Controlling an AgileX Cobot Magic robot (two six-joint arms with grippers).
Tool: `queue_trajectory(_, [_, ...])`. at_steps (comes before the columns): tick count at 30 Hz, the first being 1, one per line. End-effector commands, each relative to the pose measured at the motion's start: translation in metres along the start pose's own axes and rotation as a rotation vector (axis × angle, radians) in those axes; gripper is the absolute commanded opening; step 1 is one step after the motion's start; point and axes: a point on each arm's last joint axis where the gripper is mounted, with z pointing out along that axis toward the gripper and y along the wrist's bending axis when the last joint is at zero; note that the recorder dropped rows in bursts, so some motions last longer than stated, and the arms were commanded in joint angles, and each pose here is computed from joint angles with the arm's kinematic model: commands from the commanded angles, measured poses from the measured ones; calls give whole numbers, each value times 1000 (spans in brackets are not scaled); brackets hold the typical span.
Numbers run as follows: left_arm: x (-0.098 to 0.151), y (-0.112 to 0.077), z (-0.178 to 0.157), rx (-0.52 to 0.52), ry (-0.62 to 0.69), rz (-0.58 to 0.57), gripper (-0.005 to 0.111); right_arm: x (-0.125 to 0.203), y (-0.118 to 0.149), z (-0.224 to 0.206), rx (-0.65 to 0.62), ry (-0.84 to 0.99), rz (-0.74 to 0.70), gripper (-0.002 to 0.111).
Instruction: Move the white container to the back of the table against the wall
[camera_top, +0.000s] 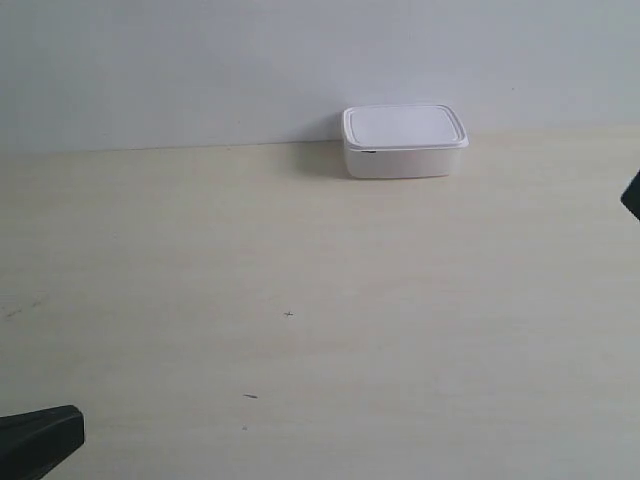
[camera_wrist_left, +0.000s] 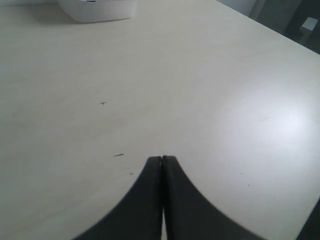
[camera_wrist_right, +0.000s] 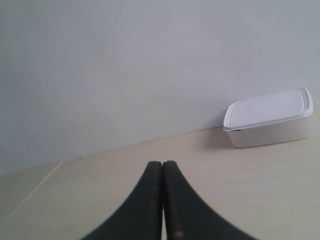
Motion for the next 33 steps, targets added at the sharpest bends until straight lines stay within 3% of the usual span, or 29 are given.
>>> queue_trajectory(1, [1,10,-2,-40,-27,-40,0,15,-3,-19,-35,-45,59,0])
queue_trajectory(9, [4,45,-15,-235,-176,-189,0,35,-10,-35,-72,-92,61,0])
queue_trajectory(13, [0,56,-26,-306,-281,-292,0,35,-4,-42,-164,-168,49,0])
queue_trajectory(22, [-4,73,-59,-418,-578,-459,0,44,14,-49,-358,-98,-80,0])
queue_trajectory(33, [1,85,-81,-771,-733,-520,0,57,23,-54,-482,35,-119,0])
